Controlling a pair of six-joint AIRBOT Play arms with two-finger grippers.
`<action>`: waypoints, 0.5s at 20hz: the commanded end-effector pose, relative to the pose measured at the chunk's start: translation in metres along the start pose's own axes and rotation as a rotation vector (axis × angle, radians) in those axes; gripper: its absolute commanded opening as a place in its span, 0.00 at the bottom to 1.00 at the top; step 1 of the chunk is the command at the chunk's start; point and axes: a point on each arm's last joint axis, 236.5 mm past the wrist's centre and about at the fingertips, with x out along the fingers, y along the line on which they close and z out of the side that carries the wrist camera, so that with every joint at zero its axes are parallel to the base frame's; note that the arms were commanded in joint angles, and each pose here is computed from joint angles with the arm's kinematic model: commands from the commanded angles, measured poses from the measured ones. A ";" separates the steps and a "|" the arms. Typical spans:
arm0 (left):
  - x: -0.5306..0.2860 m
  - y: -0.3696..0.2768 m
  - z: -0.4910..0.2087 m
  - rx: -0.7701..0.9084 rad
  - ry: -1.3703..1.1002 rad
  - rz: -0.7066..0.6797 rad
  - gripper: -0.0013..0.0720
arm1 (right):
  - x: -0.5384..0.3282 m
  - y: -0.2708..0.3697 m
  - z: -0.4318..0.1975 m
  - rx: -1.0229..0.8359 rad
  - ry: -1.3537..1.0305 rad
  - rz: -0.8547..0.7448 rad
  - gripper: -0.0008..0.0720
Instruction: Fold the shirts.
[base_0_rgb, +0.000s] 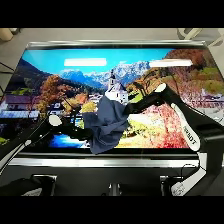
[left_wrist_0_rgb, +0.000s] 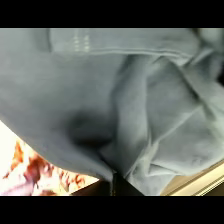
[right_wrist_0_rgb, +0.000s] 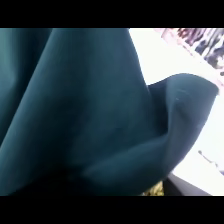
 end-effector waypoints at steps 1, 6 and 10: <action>-0.018 -0.005 0.009 0.068 -0.064 0.021 0.05 | 0.013 0.010 0.002 0.022 0.008 0.037 0.03; -0.190 -0.045 0.093 0.388 -0.544 0.240 0.05 | -0.163 0.049 0.075 -0.327 -0.285 -0.152 0.04; -0.456 -0.157 0.080 0.526 -1.254 0.219 0.05 | -0.376 0.171 0.081 -0.600 -0.734 -0.456 0.04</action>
